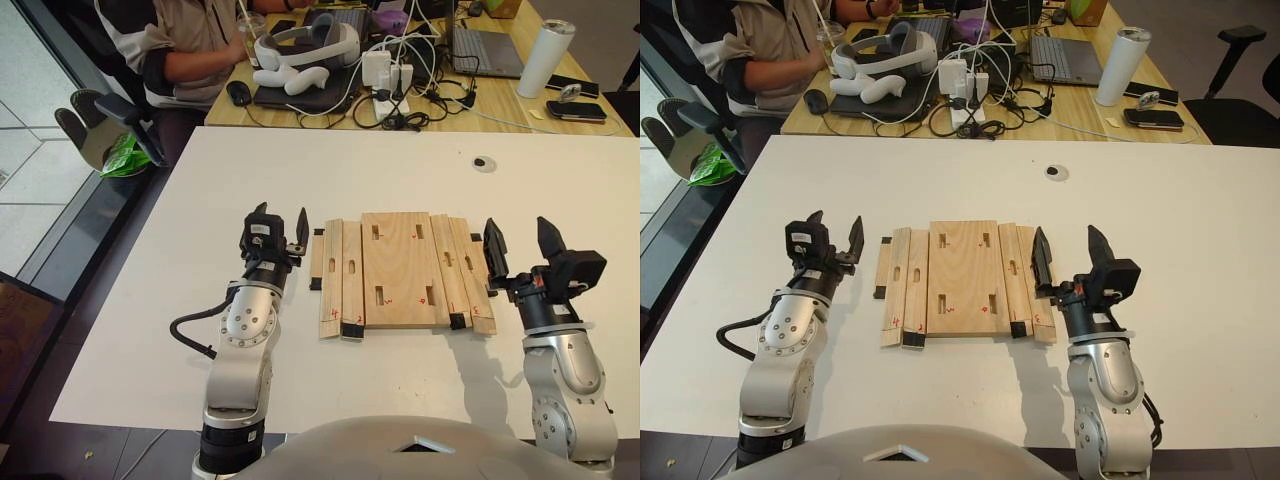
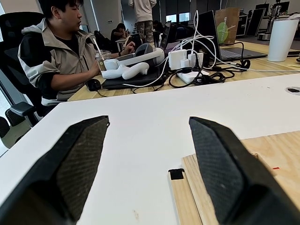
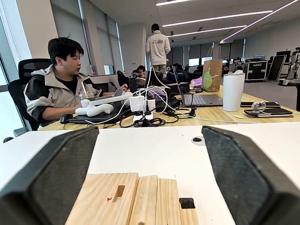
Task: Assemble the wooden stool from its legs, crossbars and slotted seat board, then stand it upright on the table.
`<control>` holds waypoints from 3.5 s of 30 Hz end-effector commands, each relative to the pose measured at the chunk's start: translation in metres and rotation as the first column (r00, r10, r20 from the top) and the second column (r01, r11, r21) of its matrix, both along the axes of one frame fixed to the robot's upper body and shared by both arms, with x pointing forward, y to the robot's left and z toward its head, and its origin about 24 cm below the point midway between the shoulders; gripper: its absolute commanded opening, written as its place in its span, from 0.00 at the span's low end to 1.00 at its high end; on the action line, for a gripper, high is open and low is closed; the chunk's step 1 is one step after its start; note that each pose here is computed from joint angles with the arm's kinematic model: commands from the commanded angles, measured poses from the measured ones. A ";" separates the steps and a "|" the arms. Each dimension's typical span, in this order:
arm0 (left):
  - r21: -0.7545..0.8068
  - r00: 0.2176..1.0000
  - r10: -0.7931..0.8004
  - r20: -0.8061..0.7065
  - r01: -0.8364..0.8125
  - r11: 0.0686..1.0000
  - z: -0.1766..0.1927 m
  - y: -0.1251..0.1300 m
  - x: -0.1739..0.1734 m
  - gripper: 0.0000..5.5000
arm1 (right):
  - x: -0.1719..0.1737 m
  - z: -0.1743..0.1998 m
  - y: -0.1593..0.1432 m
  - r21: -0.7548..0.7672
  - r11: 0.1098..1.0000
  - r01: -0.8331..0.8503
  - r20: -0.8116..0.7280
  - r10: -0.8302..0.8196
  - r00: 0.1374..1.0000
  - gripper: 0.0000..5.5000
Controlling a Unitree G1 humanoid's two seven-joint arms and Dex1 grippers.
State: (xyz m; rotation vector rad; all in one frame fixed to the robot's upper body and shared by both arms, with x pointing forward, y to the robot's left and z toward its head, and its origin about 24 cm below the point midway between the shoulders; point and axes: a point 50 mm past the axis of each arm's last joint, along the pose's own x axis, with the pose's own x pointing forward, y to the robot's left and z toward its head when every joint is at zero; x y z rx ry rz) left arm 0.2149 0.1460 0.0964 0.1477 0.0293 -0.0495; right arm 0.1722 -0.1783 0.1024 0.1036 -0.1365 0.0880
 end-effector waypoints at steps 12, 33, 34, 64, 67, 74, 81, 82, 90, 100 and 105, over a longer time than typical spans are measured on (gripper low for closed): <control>0.223 0.890 -0.109 -0.443 0.227 0.948 -0.055 -0.007 -0.001 0.58 | 0.008 -0.005 -0.001 0.005 0.997 0.081 -0.041 -0.081 0.996 0.75; 0.186 0.872 -0.036 -0.488 0.144 0.972 -0.058 -0.011 0.022 0.58 | 0.013 -0.001 0.000 0.004 0.998 0.058 -0.035 -0.058 0.998 0.75; 0.198 0.869 -0.030 -0.494 0.145 0.969 -0.060 -0.011 0.023 0.58 | 0.013 -0.001 0.000 0.002 0.998 0.056 -0.035 -0.056 0.998 0.75; 0.112 0.843 0.030 -0.537 0.036 0.993 -0.058 -0.005 0.029 0.58 | 0.018 0.003 -0.005 -0.011 0.998 0.057 -0.025 -0.057 0.998 0.75; 0.100 0.863 0.052 -0.503 -0.001 0.995 -0.053 -0.004 0.031 0.58 | 0.019 0.003 -0.006 -0.013 0.998 0.058 -0.025 -0.058 0.998 0.75; 0.011 0.760 0.047 -0.648 -0.053 0.999 -0.076 0.001 0.019 0.58 | 0.020 0.003 -0.006 -0.014 0.998 0.056 -0.025 -0.057 0.998 0.75; -0.057 0.702 0.001 -0.712 -0.059 0.997 -0.080 0.004 0.022 0.50 | 0.021 0.008 -0.006 -0.001 0.997 0.075 -0.006 -0.075 0.997 0.75; -0.050 0.702 -0.009 -0.712 -0.038 0.998 -0.079 0.004 0.023 0.46 | 0.022 0.008 -0.006 0.001 0.997 0.079 -0.002 -0.079 0.997 0.75; -0.076 0.694 -0.064 -0.717 0.014 0.997 -0.075 0.010 0.028 0.25 | 0.024 0.014 -0.003 0.029 0.995 0.100 0.023 -0.100 0.995 0.75; 0.148 0.985 -0.019 -0.170 0.044 0.988 0.008 0.031 0.071 0.23 | 0.044 0.023 0.002 0.191 0.978 -0.083 -0.003 0.085 0.996 0.75; 0.302 0.933 -0.284 0.220 0.212 0.930 0.072 0.007 0.068 0.23 | 0.058 0.051 -0.005 0.327 0.821 -0.467 0.036 0.483 0.875 0.75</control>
